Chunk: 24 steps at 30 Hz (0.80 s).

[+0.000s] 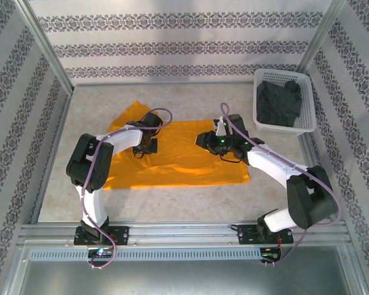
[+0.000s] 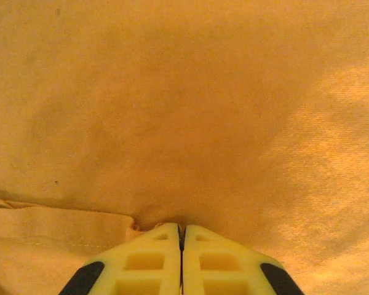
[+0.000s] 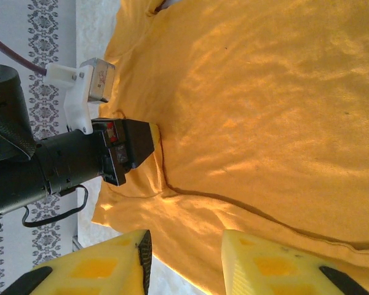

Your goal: Fold and stack the t-shirts

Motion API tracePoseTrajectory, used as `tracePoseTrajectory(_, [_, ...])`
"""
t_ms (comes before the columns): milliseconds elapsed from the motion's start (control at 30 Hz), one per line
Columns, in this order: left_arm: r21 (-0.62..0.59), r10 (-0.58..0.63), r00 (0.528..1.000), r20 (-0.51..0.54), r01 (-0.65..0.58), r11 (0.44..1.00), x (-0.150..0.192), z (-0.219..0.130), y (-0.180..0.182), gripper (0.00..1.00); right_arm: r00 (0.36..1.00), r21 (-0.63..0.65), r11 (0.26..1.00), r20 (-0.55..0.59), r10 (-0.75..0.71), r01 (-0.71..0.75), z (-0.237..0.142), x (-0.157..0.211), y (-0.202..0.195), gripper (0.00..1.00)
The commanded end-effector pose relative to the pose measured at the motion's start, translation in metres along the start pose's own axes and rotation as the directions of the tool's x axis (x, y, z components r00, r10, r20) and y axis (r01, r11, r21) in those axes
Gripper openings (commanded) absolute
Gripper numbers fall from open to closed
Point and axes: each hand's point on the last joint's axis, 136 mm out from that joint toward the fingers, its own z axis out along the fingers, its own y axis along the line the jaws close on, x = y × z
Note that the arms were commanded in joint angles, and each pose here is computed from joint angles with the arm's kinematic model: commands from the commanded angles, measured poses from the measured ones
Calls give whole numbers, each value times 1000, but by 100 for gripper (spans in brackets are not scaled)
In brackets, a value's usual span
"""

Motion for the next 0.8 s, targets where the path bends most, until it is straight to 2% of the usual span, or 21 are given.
tracePoseTrajectory(0, [-27, 31, 999, 12, -31, 999, -3, -5, 0, 0, 1000, -23, 1000, -1, 2, -2, 1, -4, 2, 36])
tracePoseTrajectory(367, [36, 38, 991, 125, -43, 998, -12, -41, -22, 0, 1000, -16, 1000, -4, 13, -13, -1, -4, -2, 34])
tracePoseTrajectory(767, [69, 74, 988, 138, -85, 994, -5, -42, -42, 0, 999, -10, 1000, -13, 29, -29, -2, 1, -7, 33])
